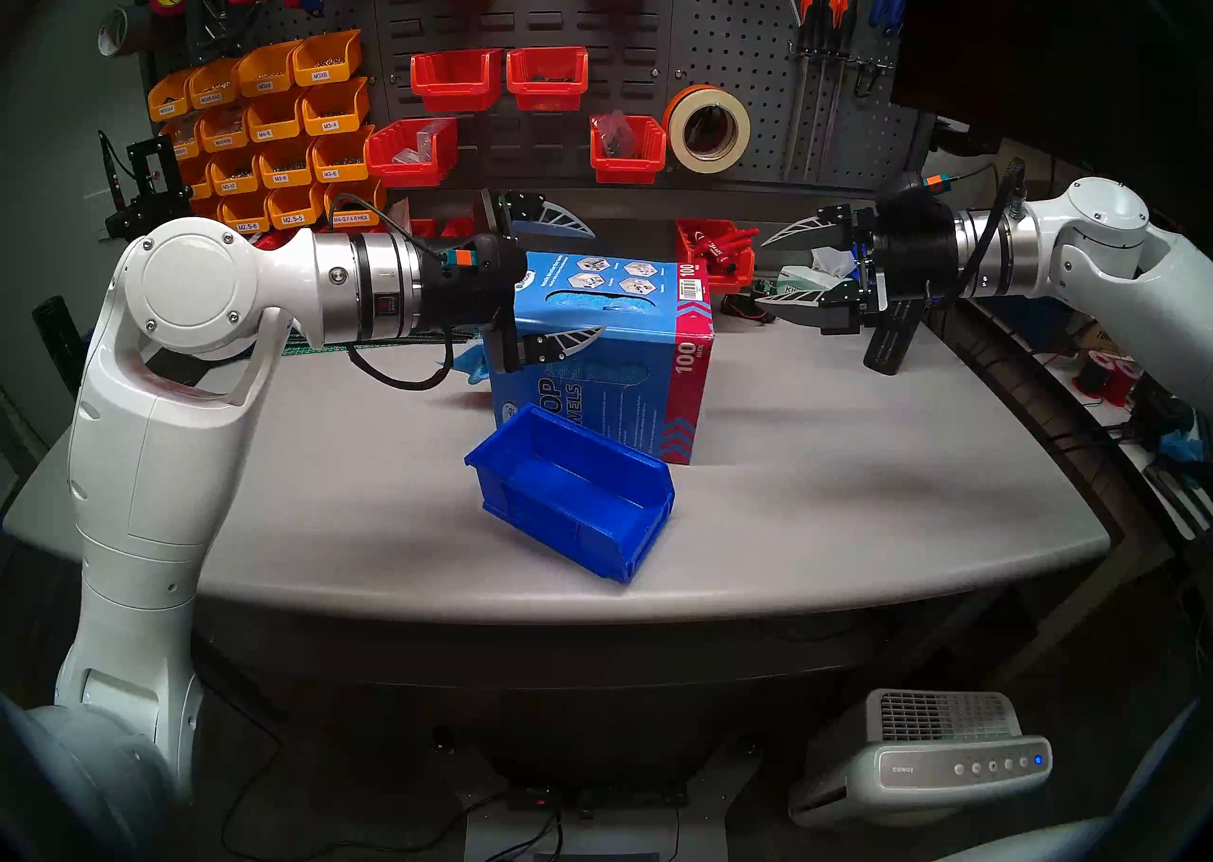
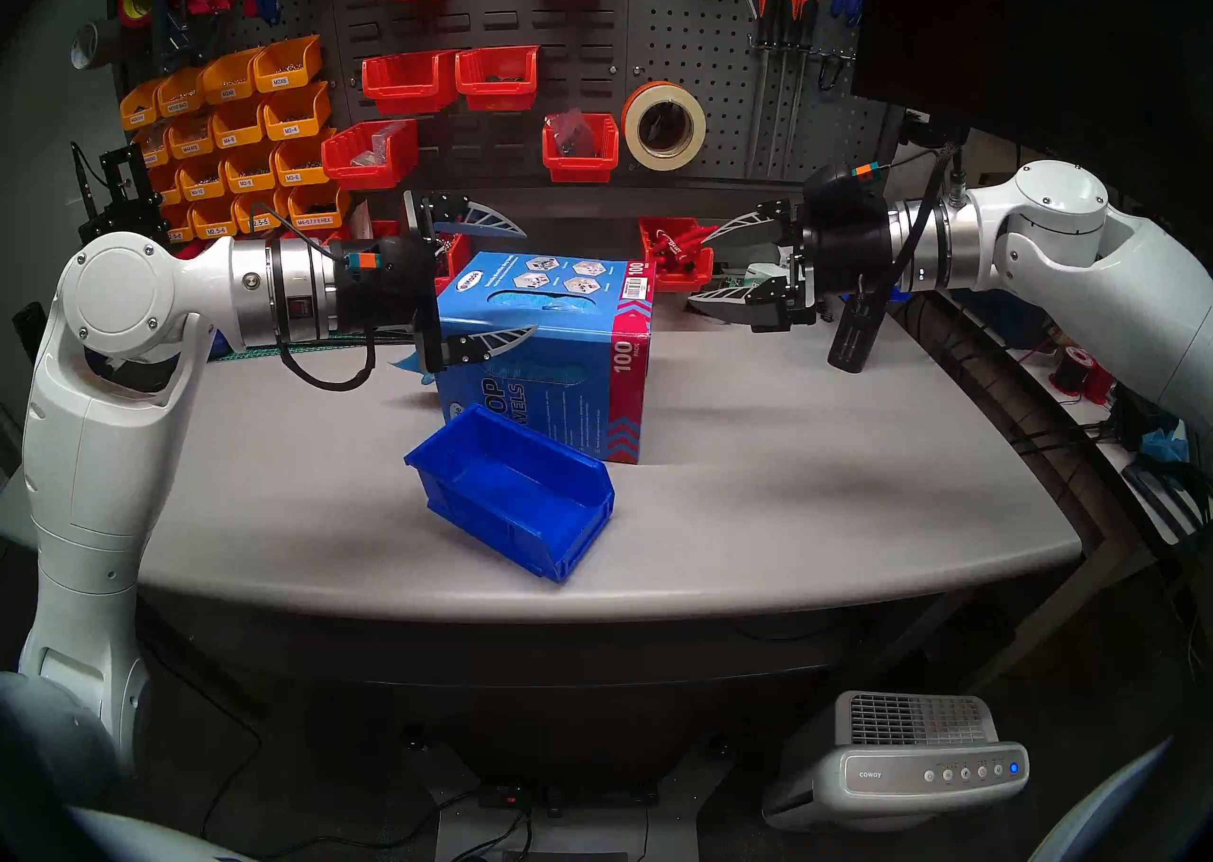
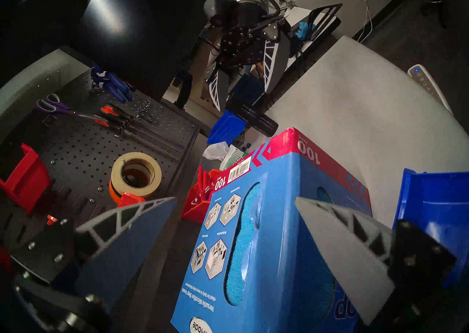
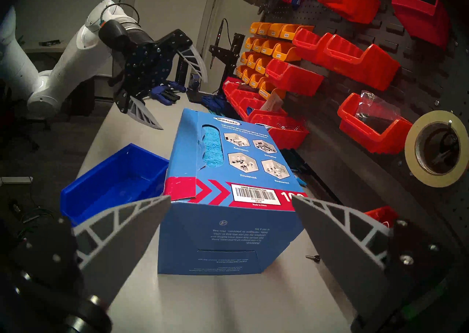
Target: Take out a shop towel
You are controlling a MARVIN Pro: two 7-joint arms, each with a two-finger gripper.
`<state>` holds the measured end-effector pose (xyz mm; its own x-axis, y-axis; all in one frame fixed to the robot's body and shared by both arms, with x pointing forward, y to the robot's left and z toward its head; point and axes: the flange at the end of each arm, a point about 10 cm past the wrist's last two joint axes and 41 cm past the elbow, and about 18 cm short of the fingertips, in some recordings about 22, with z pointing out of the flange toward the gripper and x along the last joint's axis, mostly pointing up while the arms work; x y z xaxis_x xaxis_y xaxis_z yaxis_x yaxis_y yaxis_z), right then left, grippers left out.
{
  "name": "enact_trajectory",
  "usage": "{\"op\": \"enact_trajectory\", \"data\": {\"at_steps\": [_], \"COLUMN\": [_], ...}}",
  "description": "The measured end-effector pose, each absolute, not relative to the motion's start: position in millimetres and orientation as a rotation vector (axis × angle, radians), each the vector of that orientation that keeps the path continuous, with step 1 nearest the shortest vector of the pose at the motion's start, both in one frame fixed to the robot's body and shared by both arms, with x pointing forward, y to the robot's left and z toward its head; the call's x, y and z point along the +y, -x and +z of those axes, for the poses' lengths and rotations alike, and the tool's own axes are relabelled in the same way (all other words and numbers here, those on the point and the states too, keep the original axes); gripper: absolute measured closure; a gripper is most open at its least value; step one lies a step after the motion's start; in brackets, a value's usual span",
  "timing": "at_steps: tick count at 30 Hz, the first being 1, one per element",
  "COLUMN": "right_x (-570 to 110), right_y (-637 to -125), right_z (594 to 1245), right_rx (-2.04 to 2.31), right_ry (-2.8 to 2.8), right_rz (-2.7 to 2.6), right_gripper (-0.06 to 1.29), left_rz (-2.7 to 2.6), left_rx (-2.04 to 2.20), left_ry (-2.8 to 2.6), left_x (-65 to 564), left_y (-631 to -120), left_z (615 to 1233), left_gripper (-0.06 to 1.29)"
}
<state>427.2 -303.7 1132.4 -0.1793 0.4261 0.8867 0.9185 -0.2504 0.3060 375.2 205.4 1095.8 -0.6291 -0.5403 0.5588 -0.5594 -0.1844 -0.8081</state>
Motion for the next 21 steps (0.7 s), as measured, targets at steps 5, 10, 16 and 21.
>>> {"op": "enact_trajectory", "data": {"at_steps": [5,10,16,21], "right_x": [-283.3,-260.5,-234.2,-210.3], "right_y": [-433.4,-437.6,-441.4,-444.2], "right_z": [1146.5,1152.4,1153.2,1150.6], "right_rx": [-1.611,-1.667,-1.723,-1.768], "right_ry": [1.633,1.632,1.640,1.670], "right_rz": [-1.369,-1.301,-1.219,-1.153], "right_gripper": [-0.02,-0.02,-0.02,-0.02], "left_rz": [1.997,2.000,2.016,2.036], "left_rx": [-1.902,-1.820,-1.745,-1.694], "left_ry": [-1.447,-1.538,-1.609,-1.644], "left_x": [223.2,241.7,259.3,270.7], "left_y": [-377.6,-377.7,-374.5,-370.7], "left_z": [1084.5,1073.1,1063.5,1057.2], "left_gripper": [-0.04,-0.04,-0.04,-0.04]}}
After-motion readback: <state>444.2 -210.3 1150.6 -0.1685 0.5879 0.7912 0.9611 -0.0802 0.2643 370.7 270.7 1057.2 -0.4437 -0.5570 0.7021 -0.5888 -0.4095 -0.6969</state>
